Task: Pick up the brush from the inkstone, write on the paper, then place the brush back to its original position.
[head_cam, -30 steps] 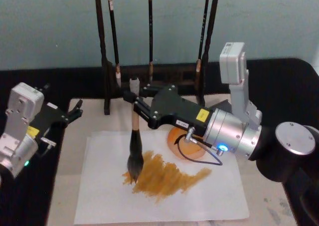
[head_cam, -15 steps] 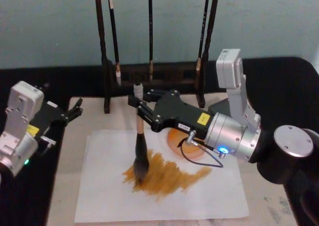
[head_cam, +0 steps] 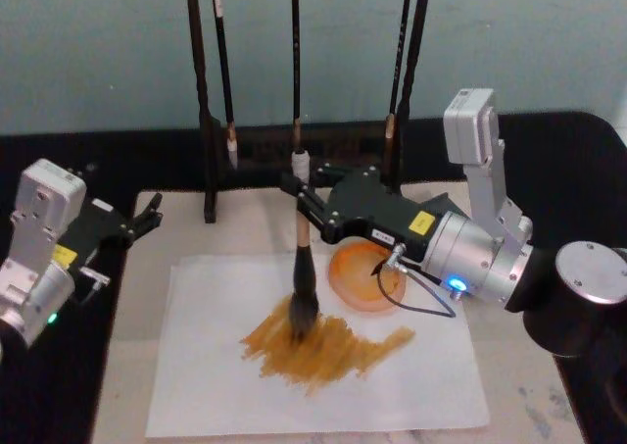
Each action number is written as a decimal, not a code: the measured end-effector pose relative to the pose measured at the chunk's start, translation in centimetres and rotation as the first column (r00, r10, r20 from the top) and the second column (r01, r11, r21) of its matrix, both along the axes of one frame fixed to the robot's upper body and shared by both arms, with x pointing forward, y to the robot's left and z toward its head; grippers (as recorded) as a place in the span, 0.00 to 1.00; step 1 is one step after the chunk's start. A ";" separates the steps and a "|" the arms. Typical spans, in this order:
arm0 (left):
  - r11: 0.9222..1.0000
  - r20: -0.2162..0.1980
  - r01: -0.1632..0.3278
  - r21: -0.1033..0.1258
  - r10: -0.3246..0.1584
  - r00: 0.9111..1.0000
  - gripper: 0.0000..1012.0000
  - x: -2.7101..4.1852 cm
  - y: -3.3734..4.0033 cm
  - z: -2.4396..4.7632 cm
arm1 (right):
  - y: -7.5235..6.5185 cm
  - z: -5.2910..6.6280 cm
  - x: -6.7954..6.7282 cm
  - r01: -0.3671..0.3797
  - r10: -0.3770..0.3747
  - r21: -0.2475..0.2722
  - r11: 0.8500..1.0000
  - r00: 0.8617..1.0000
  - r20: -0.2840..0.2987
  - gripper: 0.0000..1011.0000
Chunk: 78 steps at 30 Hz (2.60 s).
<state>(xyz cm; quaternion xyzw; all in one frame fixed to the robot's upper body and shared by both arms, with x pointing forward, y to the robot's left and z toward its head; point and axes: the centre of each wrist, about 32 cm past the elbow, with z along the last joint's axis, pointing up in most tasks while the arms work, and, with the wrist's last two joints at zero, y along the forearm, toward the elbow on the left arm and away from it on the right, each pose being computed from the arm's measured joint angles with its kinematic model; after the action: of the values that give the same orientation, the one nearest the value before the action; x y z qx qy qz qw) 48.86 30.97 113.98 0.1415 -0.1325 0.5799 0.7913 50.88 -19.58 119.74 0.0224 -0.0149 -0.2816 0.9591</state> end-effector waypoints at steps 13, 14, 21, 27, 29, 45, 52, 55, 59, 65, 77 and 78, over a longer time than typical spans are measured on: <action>1.000 0.000 0.000 0.000 0.000 1.000 1.00 0.00 0.00 0.00 | -0.7 0.6 -0.1 0.035 -0.035 -0.013 0.999 0.999 0.025 0.16; 1.000 0.000 0.000 0.000 0.000 1.000 1.00 0.00 0.00 0.00 | -0.6 0.6 -0.2 0.033 -0.033 -0.006 0.999 0.999 0.026 0.16; 1.000 0.000 0.000 0.000 0.000 1.000 1.00 0.00 0.00 0.00 | -0.5 1.0 -0.4 0.030 -0.032 0.046 0.998 0.999 0.033 0.16; 1.000 0.000 0.000 0.000 0.000 1.000 1.00 0.00 0.00 0.00 | -0.9 1.1 -0.6 0.078 -0.081 0.143 0.987 0.997 0.010 0.16; 1.000 0.000 0.000 0.000 0.000 1.000 1.00 0.00 0.00 0.00 | -1.3 1.1 -0.8 0.107 -0.106 0.196 0.975 0.994 -0.015 0.16; 1.000 0.000 0.000 0.000 0.000 1.000 1.00 0.00 0.00 0.00 | -3.7 -0.3 -3.0 0.332 -0.191 0.547 0.768 0.935 -0.299 0.16; 1.000 0.000 0.000 0.000 0.000 1.000 1.00 0.00 0.00 0.00 | -5.2 -1.3 -3.7 0.433 -0.217 0.552 0.713 0.885 -0.413 0.16; 1.000 0.000 0.000 0.000 0.000 1.000 1.00 0.00 0.00 0.00 | -5.8 -1.5 -3.8 0.455 -0.224 0.548 0.702 0.872 -0.436 0.16; 1.000 0.000 0.000 0.000 0.000 1.000 1.00 0.00 0.00 0.00 | -7.0 -1.8 -4.0 0.482 -0.210 0.550 0.682 0.849 -0.484 0.16; 1.000 0.000 0.000 0.000 0.000 1.000 1.00 0.00 0.00 0.00 | -7.7 -1.9 -3.9 0.486 -0.211 0.552 0.677 0.847 -0.488 0.16; 1.000 0.000 0.000 0.000 0.000 1.000 1.00 0.00 0.00 0.00 | -7.6 -1.9 -3.9 0.487 -0.209 0.554 0.676 0.847 -0.489 0.16; 1.000 0.000 0.000 0.000 0.000 1.000 1.00 0.00 0.00 0.00 | -7.5 -1.9 -3.9 0.487 -0.209 0.554 0.676 0.847 -0.489 0.16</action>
<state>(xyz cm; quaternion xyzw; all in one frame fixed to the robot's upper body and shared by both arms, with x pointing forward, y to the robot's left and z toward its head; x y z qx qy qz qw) 48.86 30.97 113.98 0.1415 -0.1324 0.5799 0.7913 46.95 -27.13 117.83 0.2999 0.2704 -0.4481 0.7976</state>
